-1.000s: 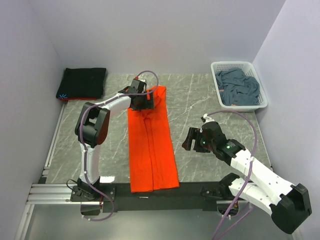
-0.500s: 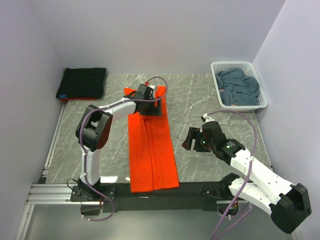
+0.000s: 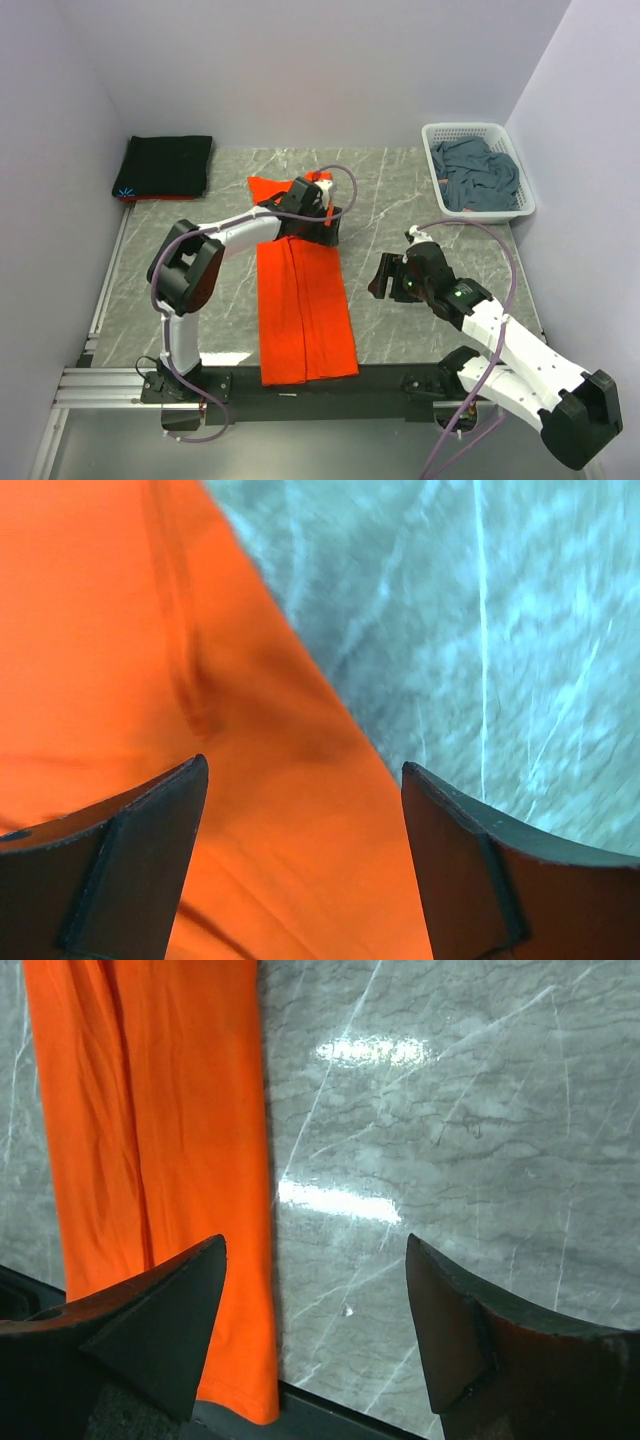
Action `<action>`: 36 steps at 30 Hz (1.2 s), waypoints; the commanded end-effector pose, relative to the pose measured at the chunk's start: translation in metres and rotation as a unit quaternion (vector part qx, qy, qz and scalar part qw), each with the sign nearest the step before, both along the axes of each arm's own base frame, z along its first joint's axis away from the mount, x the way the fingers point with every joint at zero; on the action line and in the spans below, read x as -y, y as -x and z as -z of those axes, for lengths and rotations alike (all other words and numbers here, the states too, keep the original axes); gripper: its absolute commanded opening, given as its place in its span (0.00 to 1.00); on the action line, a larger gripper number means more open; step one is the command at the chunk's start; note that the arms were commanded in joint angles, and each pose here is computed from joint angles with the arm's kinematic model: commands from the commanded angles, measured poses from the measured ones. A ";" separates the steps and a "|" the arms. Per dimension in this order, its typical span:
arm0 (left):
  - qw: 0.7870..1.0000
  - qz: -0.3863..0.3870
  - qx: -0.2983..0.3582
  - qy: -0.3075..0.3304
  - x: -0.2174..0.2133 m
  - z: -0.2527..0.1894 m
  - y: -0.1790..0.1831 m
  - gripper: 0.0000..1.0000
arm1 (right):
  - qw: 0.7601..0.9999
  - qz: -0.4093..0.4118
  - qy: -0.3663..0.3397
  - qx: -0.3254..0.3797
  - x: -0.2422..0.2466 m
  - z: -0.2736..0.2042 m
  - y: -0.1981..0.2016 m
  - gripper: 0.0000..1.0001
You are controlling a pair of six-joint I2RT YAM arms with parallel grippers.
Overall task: Fold and stack the t-shirts
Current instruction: Fold the tshirt
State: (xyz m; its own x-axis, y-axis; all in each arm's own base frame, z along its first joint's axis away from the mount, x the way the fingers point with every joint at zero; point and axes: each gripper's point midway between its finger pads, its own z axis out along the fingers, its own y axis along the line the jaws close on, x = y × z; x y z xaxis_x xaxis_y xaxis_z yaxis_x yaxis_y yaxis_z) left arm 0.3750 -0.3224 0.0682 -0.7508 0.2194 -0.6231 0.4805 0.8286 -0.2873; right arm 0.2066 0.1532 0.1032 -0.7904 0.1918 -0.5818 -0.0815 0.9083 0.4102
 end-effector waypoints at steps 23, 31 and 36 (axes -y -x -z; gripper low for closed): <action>0.948 -0.311 0.052 -0.045 -0.144 -0.010 -0.174 0.46 | 0.989 -0.126 -0.061 -0.042 -0.057 0.010 -0.005 0.43; 0.951 -0.303 0.039 -0.051 -0.144 0.023 -0.194 0.46 | 0.988 -0.125 -0.065 -0.056 -0.068 0.016 -0.020 0.37; 0.954 -0.294 0.035 -0.050 -0.137 0.042 -0.212 0.48 | 0.990 -0.120 -0.046 -0.063 -0.068 0.022 -0.030 0.37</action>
